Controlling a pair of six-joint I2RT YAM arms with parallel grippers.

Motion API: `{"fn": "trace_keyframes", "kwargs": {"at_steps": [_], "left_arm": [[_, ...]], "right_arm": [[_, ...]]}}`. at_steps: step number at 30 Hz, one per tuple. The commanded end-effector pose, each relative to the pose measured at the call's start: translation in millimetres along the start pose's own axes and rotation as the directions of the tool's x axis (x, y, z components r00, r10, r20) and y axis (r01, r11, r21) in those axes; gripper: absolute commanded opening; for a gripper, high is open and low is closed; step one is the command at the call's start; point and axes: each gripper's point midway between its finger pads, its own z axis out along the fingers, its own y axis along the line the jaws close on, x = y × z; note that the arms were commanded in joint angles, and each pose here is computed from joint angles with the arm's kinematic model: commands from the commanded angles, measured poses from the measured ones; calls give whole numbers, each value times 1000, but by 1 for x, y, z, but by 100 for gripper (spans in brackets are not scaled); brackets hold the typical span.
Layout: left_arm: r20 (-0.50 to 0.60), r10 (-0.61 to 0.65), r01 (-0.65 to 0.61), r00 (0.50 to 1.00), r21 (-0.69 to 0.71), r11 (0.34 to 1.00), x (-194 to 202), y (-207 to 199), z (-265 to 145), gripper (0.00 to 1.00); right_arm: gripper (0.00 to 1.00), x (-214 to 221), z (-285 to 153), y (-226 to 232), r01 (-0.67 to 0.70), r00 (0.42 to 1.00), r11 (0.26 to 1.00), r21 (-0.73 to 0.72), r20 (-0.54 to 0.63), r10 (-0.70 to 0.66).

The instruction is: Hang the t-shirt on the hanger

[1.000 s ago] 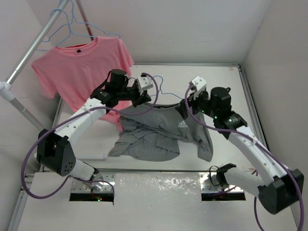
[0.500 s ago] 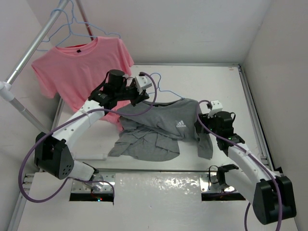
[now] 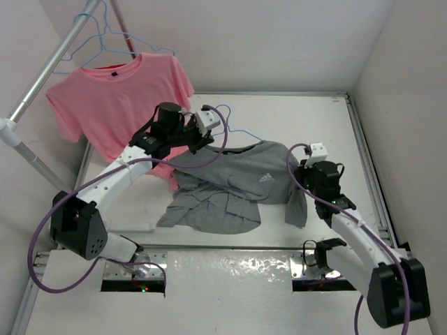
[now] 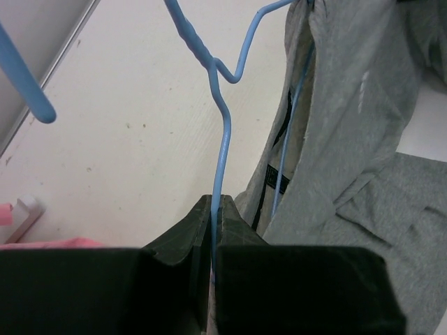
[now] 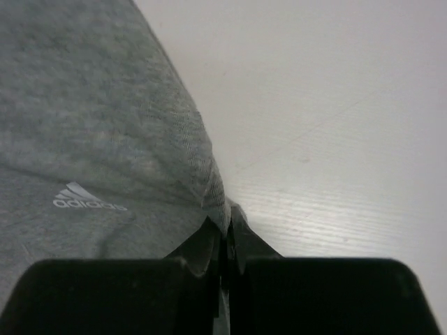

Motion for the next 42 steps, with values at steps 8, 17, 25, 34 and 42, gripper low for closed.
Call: {"fn": "trace_keyframes", "kwargs": {"at_steps": [8, 17, 25, 34, 42], "left_arm": [[-49, -58, 51, 997, -134, 990, 21, 41, 19, 0], [8, -119, 118, 993, -192, 974, 7, 77, 26, 0], [128, -104, 101, 986, 35, 994, -28, 31, 13, 0], [145, -176, 171, 974, 46, 984, -33, 12, 5, 0], [146, -153, 155, 977, -3, 988, -31, 13, 8, 0]], "right_arm": [[0, -93, -38, 2, 133, 935, 991, 33, 328, -136], [0, -72, -47, 26, 212, 922, 973, -95, 351, -167], [74, -37, -32, 20, 88, 982, 992, -93, 174, -71], [51, -171, -37, 77, -179, 833, 926, -332, 449, 322], [59, -182, 30, 123, -357, 795, 857, -371, 362, 487]]}}
